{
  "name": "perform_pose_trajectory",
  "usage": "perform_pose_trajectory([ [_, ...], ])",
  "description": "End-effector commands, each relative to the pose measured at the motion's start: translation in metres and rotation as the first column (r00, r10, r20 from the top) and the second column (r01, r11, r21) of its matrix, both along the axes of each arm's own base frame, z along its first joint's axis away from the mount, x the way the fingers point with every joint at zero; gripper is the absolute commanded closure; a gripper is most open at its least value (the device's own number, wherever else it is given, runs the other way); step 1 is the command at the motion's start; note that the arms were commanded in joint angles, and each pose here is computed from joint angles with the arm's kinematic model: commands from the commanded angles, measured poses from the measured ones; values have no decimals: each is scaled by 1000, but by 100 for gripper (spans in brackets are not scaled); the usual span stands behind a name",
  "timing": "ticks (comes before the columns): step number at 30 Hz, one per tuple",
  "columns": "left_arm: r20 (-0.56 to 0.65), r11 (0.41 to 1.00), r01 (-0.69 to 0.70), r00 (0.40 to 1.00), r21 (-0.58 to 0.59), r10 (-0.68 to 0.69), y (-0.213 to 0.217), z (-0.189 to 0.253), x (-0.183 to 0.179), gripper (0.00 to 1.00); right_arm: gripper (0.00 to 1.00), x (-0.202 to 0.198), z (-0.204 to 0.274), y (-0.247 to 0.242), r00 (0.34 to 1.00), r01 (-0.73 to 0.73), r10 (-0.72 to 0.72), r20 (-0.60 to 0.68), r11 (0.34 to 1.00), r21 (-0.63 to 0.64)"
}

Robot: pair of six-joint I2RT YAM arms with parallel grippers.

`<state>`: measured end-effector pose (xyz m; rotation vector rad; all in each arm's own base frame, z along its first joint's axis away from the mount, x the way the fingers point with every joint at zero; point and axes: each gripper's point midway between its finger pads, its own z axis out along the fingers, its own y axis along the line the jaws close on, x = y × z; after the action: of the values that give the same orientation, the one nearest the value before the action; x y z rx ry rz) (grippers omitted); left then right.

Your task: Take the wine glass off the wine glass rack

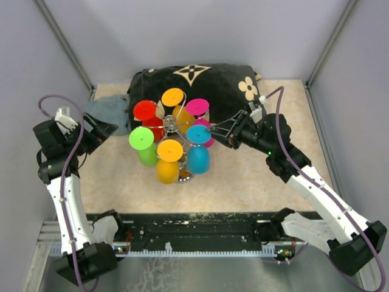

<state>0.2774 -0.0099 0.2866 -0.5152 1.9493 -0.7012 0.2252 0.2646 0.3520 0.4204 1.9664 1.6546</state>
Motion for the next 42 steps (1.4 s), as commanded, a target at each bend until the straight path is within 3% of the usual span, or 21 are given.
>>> perform_pose_trajectory([
  [1,16,1000,16,1000,12,-17,-1,-1,-1,0,78,-6,35,0,996,-6,2,94,999,46],
  [7,10,1000,16,1000,16,-16,-1,-3,-1,0,100,-8,31,-1,997,-6,3,83,999,42],
  [22,0,1000,19,1000,9,-19,-2,-9,-4,0,100,-18,55,-11,995,17,-26,94,996,91],
  [42,-5,1000,20,1000,9,-20,-2,-11,-4,0,100,-31,50,3,996,-44,42,82,999,27],
])
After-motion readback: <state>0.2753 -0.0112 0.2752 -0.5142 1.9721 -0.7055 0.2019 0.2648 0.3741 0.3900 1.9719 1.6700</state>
